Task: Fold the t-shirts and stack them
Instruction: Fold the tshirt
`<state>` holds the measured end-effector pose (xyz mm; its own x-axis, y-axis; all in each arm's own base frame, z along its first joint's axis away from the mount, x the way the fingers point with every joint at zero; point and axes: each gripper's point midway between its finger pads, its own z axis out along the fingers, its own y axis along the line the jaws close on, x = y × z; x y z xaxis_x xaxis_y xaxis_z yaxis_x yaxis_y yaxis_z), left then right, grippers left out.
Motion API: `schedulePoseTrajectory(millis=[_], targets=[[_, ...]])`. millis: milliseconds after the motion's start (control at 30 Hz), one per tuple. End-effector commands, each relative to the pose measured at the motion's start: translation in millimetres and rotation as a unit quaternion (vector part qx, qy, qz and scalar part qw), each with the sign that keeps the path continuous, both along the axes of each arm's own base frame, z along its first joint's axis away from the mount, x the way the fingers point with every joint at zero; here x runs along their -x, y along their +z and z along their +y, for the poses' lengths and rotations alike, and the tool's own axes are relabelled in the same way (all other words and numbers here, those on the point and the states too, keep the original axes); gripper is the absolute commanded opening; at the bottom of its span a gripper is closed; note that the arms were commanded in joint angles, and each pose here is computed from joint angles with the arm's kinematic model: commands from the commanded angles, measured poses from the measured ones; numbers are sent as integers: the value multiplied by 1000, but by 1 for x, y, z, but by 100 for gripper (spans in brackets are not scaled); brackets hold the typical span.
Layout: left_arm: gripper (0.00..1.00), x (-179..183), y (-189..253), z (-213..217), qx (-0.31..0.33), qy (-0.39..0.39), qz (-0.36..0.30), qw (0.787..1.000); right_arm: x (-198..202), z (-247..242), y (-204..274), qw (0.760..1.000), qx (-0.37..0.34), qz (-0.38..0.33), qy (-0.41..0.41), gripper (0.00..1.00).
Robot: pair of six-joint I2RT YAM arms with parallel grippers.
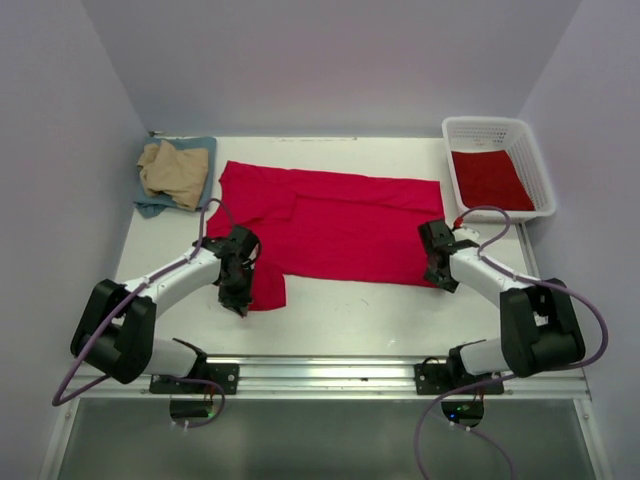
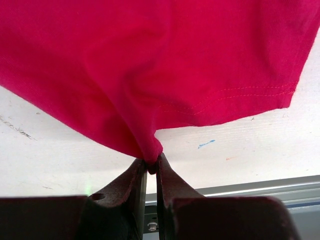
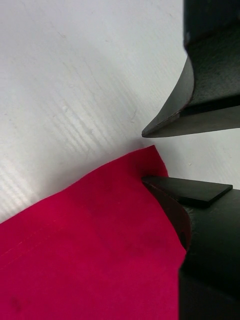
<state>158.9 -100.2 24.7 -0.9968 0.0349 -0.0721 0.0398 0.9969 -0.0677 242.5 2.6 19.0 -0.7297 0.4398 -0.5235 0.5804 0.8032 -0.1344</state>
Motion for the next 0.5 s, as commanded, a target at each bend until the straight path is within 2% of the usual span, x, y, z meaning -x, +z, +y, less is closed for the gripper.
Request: schedulePoseTrajectory(millis=[0, 200, 300, 333, 367, 467], targets=[[14, -3, 4, -6, 16, -11, -18, 1000, -13, -2, -4, 1000, -11, -10, -19, 41], [14, -3, 4, -6, 13, -11, -19, 1000, -18, 0, -19, 999, -32, 6, -26, 32], [14, -3, 5, -7, 15, -13, -19, 1000, -18, 3, -26, 998, -47, 20, -24, 3], [14, -3, 4, -7, 14, -13, -20, 1000, -19, 3, -26, 998, -49, 19, -24, 0], [14, -3, 4, -7, 15, -13, -19, 1000, -18, 4, -24, 998, -52, 15, -21, 0], [2, -3, 6, -7, 16, -14, -22, 1000, -16, 4, -15, 998, -56, 4, -19, 0]])
